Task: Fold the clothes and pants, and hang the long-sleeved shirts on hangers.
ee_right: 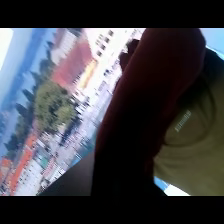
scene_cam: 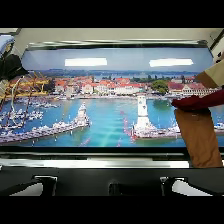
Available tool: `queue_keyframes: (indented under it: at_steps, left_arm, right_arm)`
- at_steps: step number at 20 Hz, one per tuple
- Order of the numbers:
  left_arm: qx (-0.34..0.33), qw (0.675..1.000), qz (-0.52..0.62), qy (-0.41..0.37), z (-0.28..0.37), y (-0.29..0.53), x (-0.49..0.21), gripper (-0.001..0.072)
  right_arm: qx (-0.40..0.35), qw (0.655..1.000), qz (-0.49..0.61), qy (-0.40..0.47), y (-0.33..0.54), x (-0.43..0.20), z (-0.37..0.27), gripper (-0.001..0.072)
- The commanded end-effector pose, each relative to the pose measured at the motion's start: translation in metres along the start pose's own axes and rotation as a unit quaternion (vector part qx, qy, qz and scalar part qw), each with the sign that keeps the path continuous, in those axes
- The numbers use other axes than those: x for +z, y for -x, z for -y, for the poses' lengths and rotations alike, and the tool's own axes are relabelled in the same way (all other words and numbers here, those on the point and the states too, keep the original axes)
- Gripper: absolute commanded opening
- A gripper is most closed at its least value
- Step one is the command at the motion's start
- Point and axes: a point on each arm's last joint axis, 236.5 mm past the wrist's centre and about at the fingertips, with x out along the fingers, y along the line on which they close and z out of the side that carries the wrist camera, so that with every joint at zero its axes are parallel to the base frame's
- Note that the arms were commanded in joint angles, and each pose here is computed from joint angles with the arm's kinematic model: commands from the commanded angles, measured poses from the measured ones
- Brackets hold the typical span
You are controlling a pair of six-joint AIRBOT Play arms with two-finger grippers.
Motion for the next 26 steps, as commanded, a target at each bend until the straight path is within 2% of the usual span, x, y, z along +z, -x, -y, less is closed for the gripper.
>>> queue_keyframes:
  at_steps: [1, 9, 14, 20, 26]
  left_arm:
    - [0.001, 1.000, -0.007, 0.000, 0.000, 0.000, -0.003, 0.0019]
    - [0.000, 1.000, -0.007, -0.001, 0.000, 0.000, -0.003, 0.0019]
    - [0.001, 1.000, -0.007, 0.000, 0.000, 0.000, -0.003, 0.0019]
    - [0.001, 1.000, -0.007, 0.000, 0.000, 0.000, -0.003, 0.0019]
    - [0.001, 1.000, -0.007, 0.000, 0.000, 0.000, -0.003, 0.0019]
  right_arm:
    - [-0.089, 0.994, -0.046, -0.035, 0.011, -0.024, 0.043, 0.0022]
    - [-0.313, 0.945, -0.091, -0.025, 0.028, -0.051, 0.154, 0.0022]
    - [-0.373, 0.913, -0.163, -0.037, 0.002, -0.116, 0.213, 0.0022]
    - [-0.414, 0.889, -0.190, -0.042, -0.013, -0.163, 0.260, 0.0023]
    - [-0.463, 0.869, -0.175, -0.013, -0.008, -0.160, 0.291, 0.0023]
